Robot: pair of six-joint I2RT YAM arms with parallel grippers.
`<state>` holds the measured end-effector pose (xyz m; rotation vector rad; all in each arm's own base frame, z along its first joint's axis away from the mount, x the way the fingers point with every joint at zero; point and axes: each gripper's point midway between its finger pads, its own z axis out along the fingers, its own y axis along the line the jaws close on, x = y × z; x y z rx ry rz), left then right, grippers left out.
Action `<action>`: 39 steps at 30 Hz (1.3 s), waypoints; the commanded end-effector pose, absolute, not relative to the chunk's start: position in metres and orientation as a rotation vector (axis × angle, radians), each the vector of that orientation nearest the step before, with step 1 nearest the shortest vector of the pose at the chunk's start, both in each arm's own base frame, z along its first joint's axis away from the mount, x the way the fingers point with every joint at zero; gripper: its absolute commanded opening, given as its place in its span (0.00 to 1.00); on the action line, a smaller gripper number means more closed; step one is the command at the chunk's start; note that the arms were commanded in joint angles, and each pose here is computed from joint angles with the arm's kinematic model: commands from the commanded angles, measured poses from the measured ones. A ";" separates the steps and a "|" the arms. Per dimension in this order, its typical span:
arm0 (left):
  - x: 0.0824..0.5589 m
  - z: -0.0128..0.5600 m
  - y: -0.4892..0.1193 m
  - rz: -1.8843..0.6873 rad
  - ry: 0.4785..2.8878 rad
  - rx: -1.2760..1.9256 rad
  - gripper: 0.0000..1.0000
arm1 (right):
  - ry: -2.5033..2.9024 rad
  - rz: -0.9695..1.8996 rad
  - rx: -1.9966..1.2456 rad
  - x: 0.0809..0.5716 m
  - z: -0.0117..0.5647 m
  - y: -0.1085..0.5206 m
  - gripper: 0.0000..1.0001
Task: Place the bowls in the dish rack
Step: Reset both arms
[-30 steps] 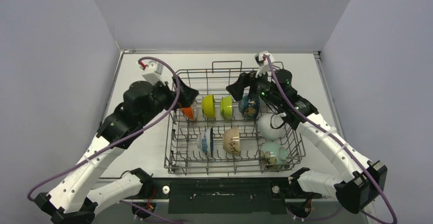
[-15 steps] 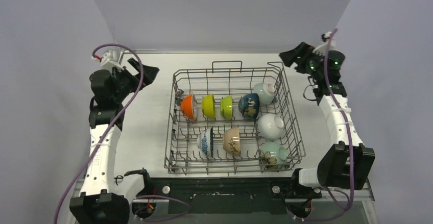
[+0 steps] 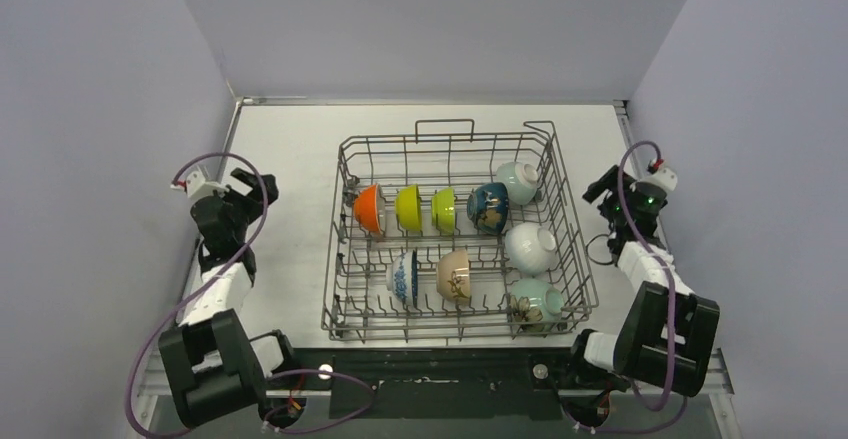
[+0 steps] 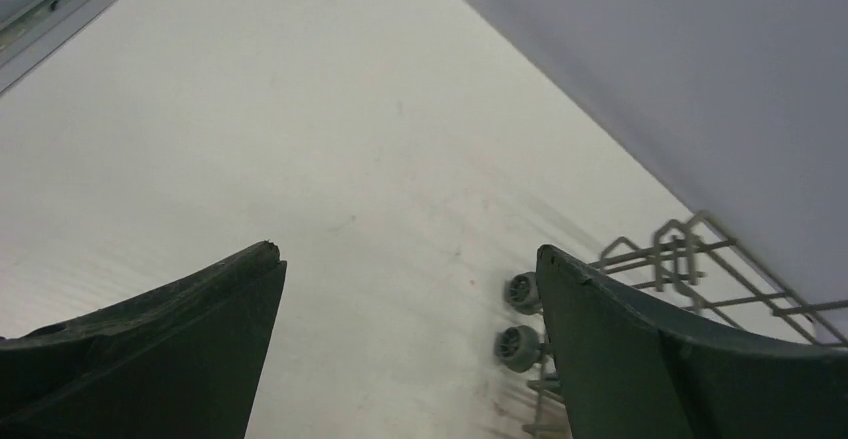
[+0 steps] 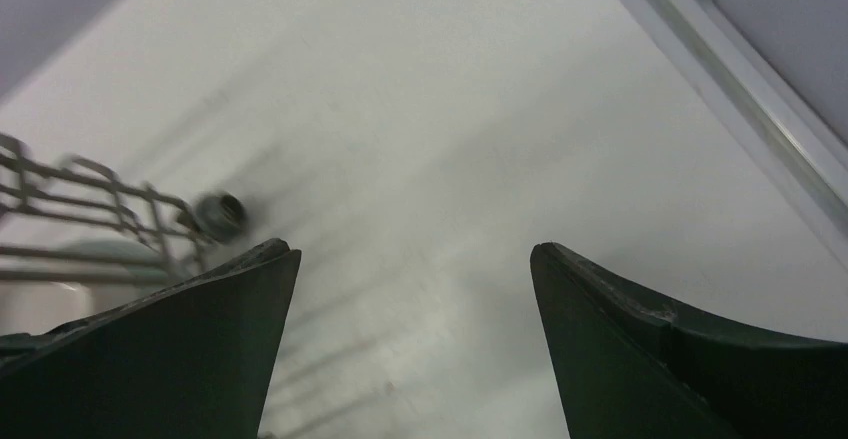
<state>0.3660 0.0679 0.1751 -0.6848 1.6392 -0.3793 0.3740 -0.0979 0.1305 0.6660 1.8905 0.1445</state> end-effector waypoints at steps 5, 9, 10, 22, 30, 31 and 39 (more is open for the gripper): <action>0.376 0.166 0.062 0.059 1.562 -0.504 0.96 | 1.660 -0.228 0.571 0.326 0.111 -0.115 0.90; 0.380 0.155 0.040 0.107 1.608 -0.430 0.96 | 1.656 -0.190 0.493 0.332 0.105 -0.095 0.90; 0.380 0.155 0.041 0.117 1.597 -0.425 0.96 | 1.643 -0.179 0.495 0.333 0.103 -0.093 0.90; 0.360 0.125 0.035 0.123 1.620 -0.354 0.96 | 1.560 -0.146 0.470 0.332 0.103 -0.084 0.90; 0.356 0.108 0.014 0.125 1.570 -0.217 0.96 | 1.519 -0.117 0.279 0.337 0.098 -0.048 0.90; 0.357 0.107 0.010 0.115 1.588 -0.209 0.96 | 1.509 -0.110 0.269 0.339 0.100 -0.045 0.90; 0.369 0.103 0.019 0.169 1.626 -0.272 0.96 | 1.597 -0.129 0.250 0.354 0.087 -0.042 0.90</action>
